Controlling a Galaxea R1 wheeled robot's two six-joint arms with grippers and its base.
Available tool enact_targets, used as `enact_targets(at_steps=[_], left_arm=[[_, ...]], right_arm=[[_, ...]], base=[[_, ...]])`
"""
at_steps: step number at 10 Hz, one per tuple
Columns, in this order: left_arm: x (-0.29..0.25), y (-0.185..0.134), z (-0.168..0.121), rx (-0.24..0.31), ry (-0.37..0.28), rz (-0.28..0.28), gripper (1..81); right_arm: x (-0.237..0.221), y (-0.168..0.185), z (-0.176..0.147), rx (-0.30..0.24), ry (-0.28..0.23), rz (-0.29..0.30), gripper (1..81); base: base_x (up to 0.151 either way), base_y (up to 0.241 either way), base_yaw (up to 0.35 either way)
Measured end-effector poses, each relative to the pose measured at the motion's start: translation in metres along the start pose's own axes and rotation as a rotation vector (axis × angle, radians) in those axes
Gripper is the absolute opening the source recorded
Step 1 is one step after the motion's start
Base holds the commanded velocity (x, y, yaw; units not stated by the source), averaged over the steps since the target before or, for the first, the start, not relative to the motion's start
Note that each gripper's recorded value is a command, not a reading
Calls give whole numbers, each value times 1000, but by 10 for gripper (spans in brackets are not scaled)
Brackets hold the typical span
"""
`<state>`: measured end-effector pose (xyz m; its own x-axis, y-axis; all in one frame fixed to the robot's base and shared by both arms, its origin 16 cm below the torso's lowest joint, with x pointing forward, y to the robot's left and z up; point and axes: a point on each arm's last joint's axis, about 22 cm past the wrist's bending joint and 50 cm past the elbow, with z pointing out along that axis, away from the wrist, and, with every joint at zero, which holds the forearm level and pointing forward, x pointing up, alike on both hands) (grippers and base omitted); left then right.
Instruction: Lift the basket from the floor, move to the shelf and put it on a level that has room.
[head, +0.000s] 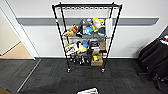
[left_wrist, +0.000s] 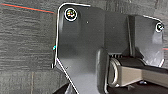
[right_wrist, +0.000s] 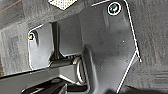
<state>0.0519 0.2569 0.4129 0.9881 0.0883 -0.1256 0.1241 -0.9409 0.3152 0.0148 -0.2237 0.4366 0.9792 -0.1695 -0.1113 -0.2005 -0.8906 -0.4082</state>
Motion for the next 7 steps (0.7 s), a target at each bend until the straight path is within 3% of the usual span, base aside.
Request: enact_targets(at_steps=[4, 7], left_arm=[[101, 10, -6, -10, 56, 16, 811], [133, 7, -9, -9, 74, 20, 811]], right_arm=[[95, -1, 0, -1, 86, -38, 811], [143, -9, 2, 7, 129, -61, 811]], base=[[0, 0, 0], [0, 0, 0]])
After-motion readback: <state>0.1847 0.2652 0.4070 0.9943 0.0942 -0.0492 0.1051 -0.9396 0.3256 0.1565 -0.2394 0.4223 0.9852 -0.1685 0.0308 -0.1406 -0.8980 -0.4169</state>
